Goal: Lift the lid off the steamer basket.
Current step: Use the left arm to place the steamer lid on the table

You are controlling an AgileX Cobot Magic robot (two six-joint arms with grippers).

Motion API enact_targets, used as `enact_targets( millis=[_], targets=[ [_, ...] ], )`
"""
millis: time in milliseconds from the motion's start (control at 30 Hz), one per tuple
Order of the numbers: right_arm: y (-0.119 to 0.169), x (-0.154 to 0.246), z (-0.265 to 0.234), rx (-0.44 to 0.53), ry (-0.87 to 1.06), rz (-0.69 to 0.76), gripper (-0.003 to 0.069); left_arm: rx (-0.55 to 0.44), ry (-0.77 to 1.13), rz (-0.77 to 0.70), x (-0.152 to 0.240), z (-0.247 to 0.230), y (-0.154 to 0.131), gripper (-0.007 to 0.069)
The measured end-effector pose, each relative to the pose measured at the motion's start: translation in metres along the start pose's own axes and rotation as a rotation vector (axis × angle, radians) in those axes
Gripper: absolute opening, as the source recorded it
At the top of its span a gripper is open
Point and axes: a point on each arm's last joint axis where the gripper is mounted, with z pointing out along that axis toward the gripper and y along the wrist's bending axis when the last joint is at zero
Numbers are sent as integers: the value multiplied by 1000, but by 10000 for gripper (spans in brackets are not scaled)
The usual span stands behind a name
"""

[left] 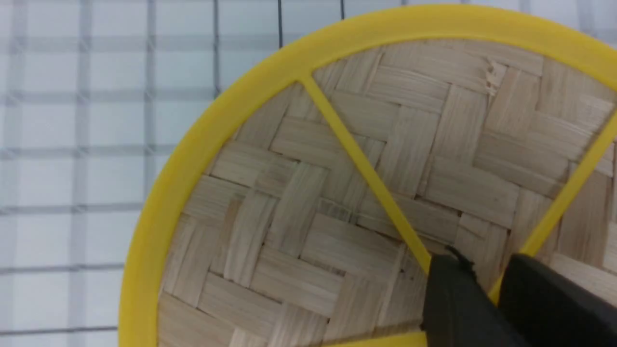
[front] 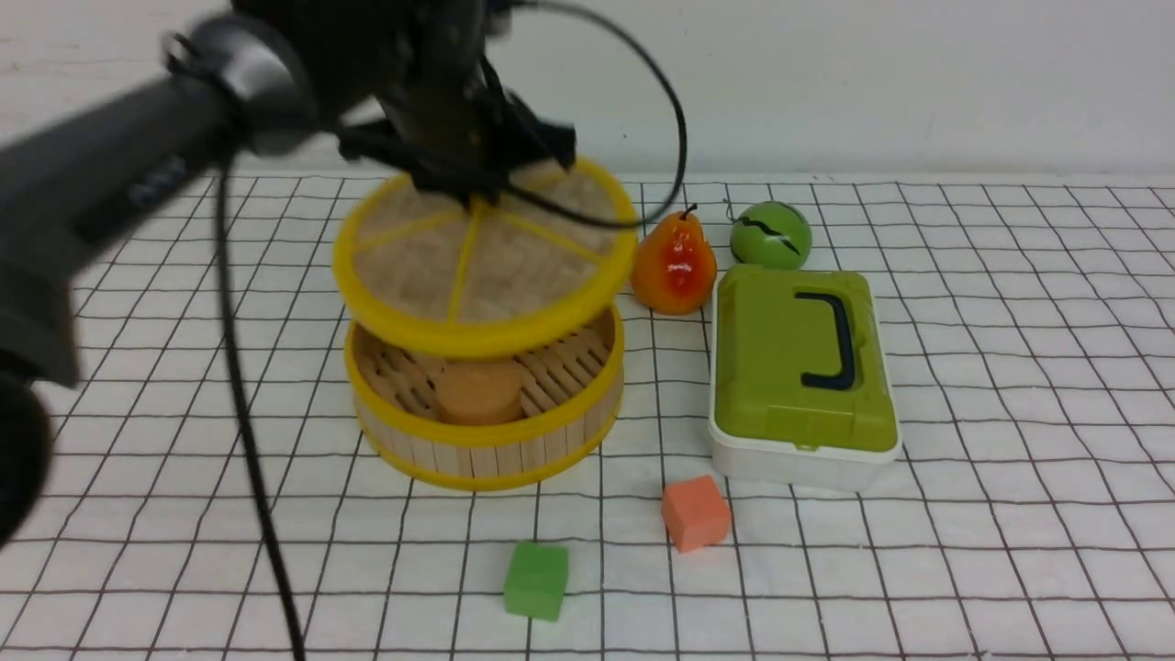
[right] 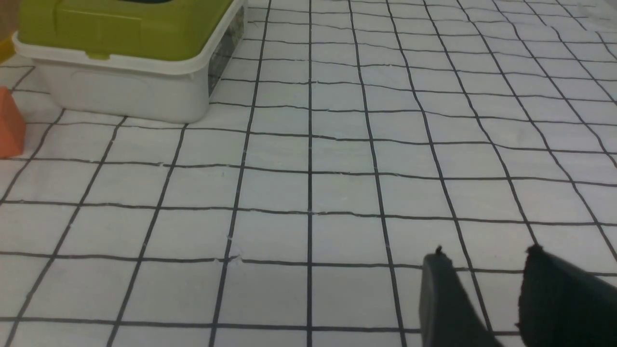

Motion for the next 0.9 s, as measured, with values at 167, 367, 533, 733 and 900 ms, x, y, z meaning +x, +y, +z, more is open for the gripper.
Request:
enact_targets(
  millis=[167,367,533,733,900],
  targets=[
    [0,0,0,0,0,0,239,-101,-128,-6,-26,-74,39,107],
    [0,0,0,0,0,0,239,-278,-183,-173,-30,-126,139,107],
    [0,0,0,0,0,0,239,-315,-1,-332,20,-75,200,107],
    [0,0,0,0,0,0,239,-251,173,-373,99,24,208,107],
    [0,0,0,0,0,0,239,-233,151,-386,107,52,207,107]
  ],
)
